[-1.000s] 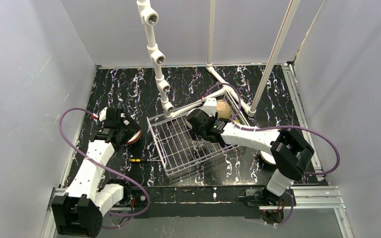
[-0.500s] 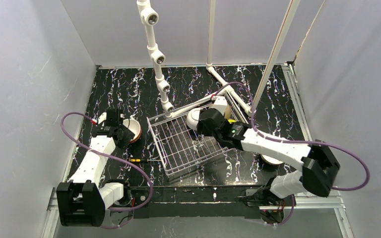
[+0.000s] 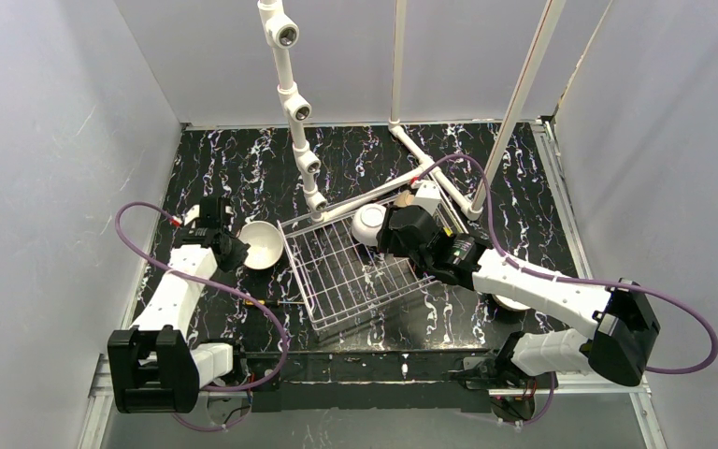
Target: Load the bowls into the dish rack
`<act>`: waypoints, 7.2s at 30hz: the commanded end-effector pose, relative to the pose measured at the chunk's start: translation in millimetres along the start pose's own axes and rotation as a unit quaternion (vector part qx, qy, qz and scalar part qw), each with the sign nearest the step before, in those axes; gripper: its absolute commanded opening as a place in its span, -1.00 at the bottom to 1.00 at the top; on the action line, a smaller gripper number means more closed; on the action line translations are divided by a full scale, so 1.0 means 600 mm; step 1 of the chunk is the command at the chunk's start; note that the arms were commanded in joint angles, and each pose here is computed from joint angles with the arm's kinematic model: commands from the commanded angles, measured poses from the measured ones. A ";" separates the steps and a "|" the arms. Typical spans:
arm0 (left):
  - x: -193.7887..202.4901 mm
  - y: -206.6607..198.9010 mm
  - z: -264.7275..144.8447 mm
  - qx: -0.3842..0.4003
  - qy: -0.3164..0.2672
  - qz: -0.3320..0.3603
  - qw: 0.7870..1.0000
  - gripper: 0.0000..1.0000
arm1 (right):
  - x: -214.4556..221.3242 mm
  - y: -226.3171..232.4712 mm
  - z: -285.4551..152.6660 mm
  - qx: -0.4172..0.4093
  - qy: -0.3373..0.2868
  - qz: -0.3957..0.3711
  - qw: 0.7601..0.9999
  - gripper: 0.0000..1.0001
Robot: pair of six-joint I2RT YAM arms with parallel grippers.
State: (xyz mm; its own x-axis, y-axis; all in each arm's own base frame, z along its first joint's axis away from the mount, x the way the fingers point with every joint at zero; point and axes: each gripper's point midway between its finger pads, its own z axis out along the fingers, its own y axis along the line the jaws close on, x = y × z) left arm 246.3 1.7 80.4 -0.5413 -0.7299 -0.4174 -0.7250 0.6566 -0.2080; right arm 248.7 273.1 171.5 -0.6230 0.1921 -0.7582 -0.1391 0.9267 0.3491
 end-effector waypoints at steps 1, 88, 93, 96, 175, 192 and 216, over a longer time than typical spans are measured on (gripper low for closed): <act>-0.019 -0.012 -0.024 0.019 -0.015 0.018 1.000 -1.00 | -0.017 0.002 -0.003 -0.003 -0.016 0.005 1.000 0.24; -0.132 -0.073 -0.176 0.084 -0.068 0.132 0.985 -1.00 | -0.040 0.031 -0.020 -0.054 -0.034 -0.011 0.998 0.35; -0.131 -0.124 -0.241 0.185 -0.069 0.141 0.970 -1.00 | -0.060 0.113 -0.043 -0.183 -0.046 -0.077 0.979 0.45; -0.098 -0.191 -0.302 0.308 -0.008 0.141 0.941 -1.00 | -0.083 0.167 -0.075 -0.270 -0.072 -0.107 0.954 0.57; 0.108 -0.180 -0.339 0.369 0.162 0.331 0.853 0.49 | 0.113 0.299 -0.186 -0.440 0.027 -0.478 0.760 -0.97; 0.078 -0.154 -0.261 0.312 0.093 0.263 0.908 0.96 | -0.044 0.224 -0.088 -0.365 -0.059 0.018 0.929 -0.97; 0.106 -0.131 -0.218 0.328 0.079 0.308 0.889 0.96 | 0.026 0.259 0.018 -0.402 0.069 0.291 0.865 -0.97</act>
State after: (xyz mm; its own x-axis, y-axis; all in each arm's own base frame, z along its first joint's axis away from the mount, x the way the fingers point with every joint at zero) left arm 215.0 -117.8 184.4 -0.8510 -0.1989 -0.4860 0.0582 0.8841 -0.4637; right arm 227.1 413.8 171.3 -0.8273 0.4337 -0.3572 -0.2231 0.3299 0.9173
